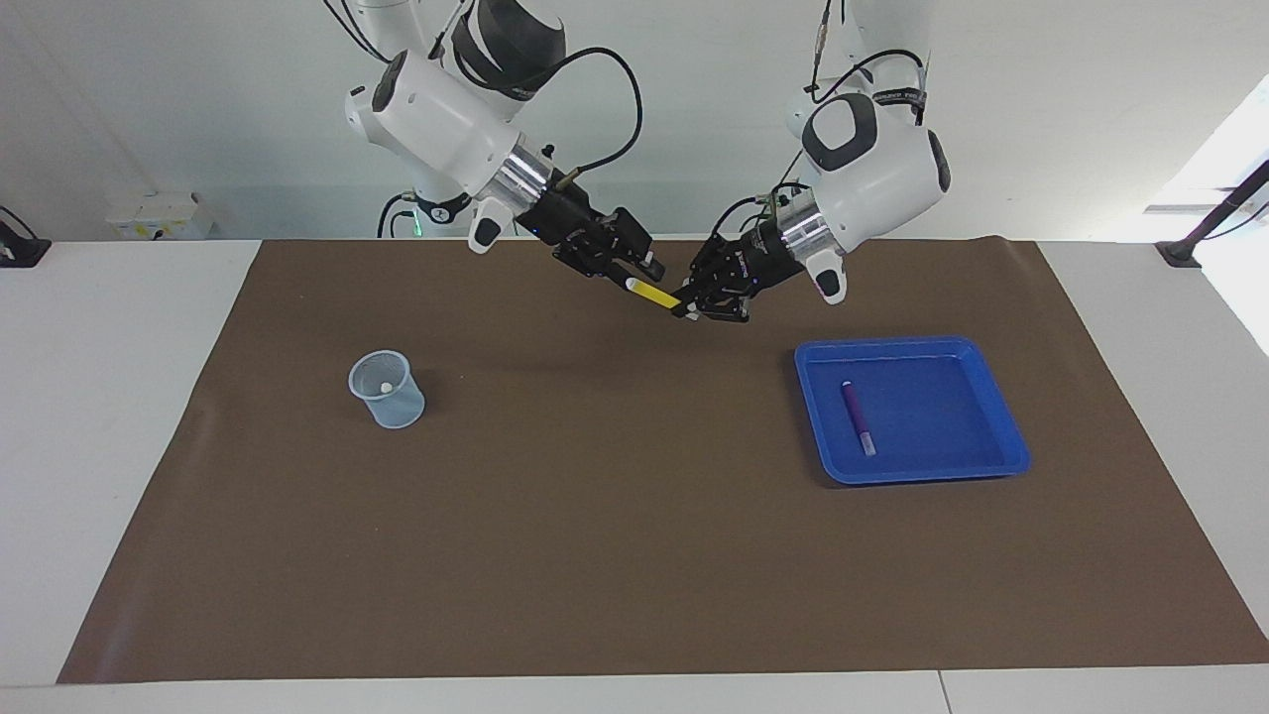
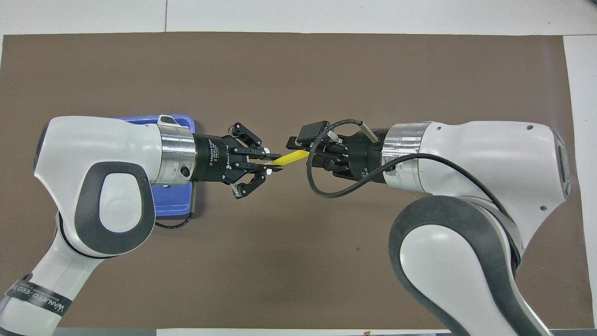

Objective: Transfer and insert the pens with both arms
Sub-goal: 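Grasp the yellow pen with the right gripper, open the left gripper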

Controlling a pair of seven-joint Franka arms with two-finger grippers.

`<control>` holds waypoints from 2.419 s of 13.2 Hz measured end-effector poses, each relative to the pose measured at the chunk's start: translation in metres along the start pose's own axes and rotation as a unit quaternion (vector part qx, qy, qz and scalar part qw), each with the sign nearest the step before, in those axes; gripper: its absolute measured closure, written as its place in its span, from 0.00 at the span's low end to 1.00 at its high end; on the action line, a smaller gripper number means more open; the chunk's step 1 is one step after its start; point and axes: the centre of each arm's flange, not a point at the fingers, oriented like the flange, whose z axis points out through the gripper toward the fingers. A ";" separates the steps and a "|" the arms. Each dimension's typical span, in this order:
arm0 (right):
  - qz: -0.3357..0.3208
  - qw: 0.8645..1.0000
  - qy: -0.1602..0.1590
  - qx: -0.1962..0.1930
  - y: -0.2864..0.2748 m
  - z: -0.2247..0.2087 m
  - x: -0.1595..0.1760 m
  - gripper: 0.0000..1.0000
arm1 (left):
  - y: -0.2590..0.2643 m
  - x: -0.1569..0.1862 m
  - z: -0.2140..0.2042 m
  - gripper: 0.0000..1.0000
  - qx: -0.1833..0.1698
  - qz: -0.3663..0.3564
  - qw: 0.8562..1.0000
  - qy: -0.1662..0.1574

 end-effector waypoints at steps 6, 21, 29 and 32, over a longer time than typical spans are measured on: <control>0.001 1.000 0.001 0.000 0.001 0.000 0.001 0.59 | 0.001 0.001 -0.002 0.83 -0.004 -0.005 1.000 -0.004; 0.005 1.000 0.004 -0.004 0.006 -0.001 0.005 0.81 | 0.003 0.002 -0.005 0.83 -0.010 -0.009 1.000 -0.006; 0.005 1.000 0.003 -0.003 0.006 -0.001 0.005 0.81 | 0.002 -0.002 -0.008 0.53 -0.015 -0.003 1.000 -0.006; -0.020 1.000 0.005 -0.011 0.011 -0.006 0.012 0.81 | 0.001 -0.004 -0.010 0.15 -0.018 -0.001 1.000 -0.006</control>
